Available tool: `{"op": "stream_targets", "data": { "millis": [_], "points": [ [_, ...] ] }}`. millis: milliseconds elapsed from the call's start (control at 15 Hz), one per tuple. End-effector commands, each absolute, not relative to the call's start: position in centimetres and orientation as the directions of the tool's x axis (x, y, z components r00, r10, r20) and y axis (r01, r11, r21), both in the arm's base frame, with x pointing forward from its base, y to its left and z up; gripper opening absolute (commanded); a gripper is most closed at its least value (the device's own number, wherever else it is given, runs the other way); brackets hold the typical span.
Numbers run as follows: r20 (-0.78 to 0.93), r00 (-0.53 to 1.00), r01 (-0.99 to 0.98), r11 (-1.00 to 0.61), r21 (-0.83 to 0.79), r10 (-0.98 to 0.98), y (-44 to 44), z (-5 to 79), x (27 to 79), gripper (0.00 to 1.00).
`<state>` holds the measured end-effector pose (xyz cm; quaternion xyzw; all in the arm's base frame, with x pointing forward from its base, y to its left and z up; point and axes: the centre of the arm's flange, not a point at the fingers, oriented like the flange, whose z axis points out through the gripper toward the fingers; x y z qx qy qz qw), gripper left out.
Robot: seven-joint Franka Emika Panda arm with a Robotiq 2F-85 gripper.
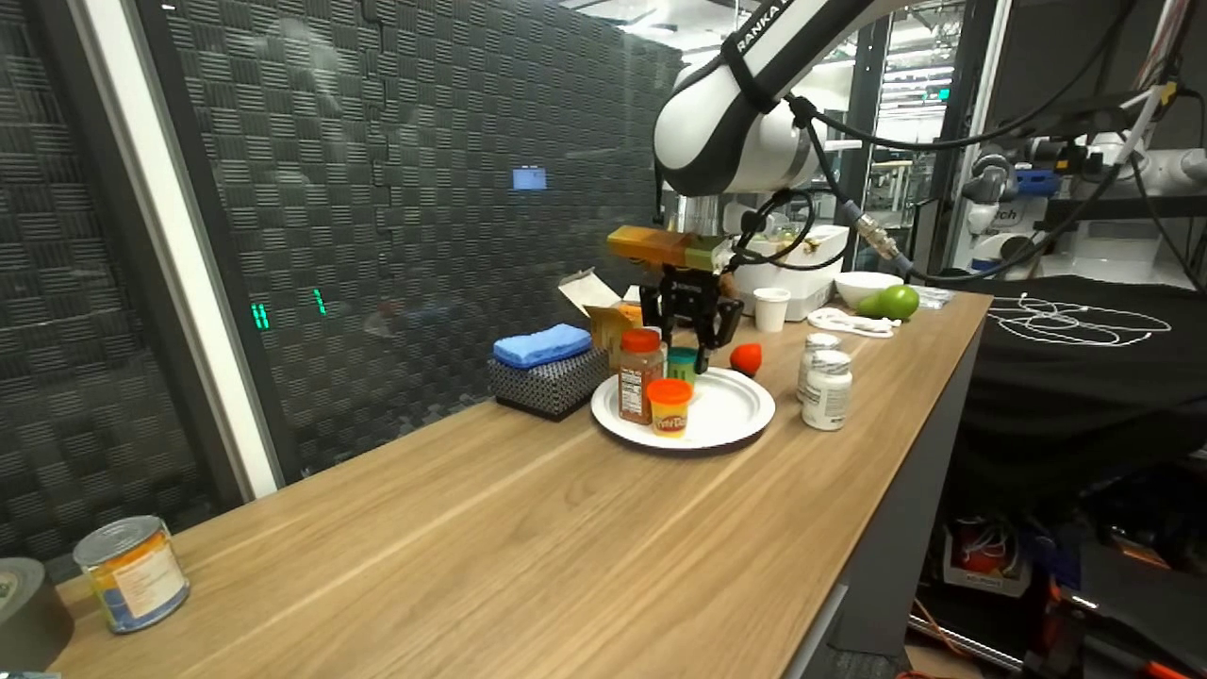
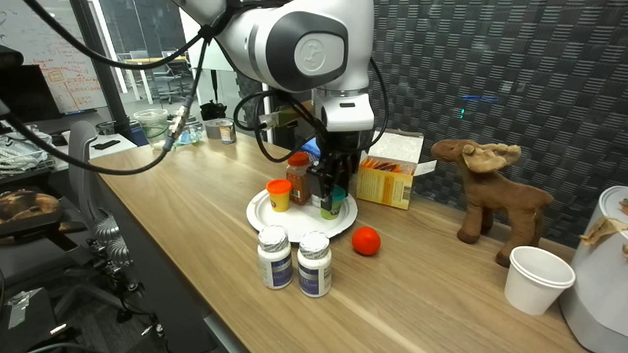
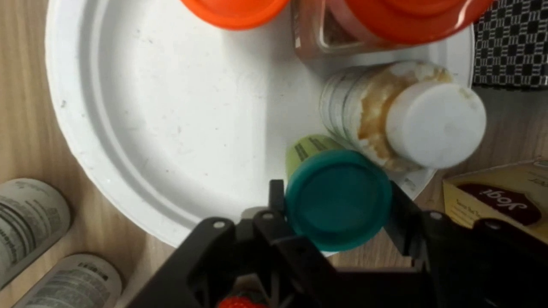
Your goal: Put all the objects surrounding the plate onto the plate.
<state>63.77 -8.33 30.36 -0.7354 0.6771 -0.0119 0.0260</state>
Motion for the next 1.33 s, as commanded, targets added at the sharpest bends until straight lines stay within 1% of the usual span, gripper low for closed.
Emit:
{"op": "stream_targets", "data": {
  "millis": [0,67,133,333,467,733,933,1267],
  "points": [
    [-0.006,0.052,-0.992,-0.051,-0.118,-0.999,-8.3,31.6,63.0,0.92],
    [-0.002,0.048,-0.990,-0.047,-0.135,-0.999,-8.6,32.1,63.0,0.98],
    [0.015,0.033,-0.987,-0.035,-0.156,-0.999,-9.1,32.6,63.0,1.00],
    [0.040,-0.028,-0.977,0.019,-0.214,-0.999,-11.3,34.3,62.8,1.00],
    [0.054,-0.071,-0.974,0.057,-0.221,-0.996,-13.0,35.0,62.2,1.00],
    [0.061,-0.110,-0.983,0.100,-0.152,-0.992,-15.1,35.2,60.5,1.00],
    [0.042,-0.105,-0.990,0.100,-0.101,-0.994,-15.8,34.9,59.5,1.00],
    [0.025,-0.102,-0.995,0.101,-0.021,-0.994,-16.6,32.8,59.8,1.00]
  ]
}}
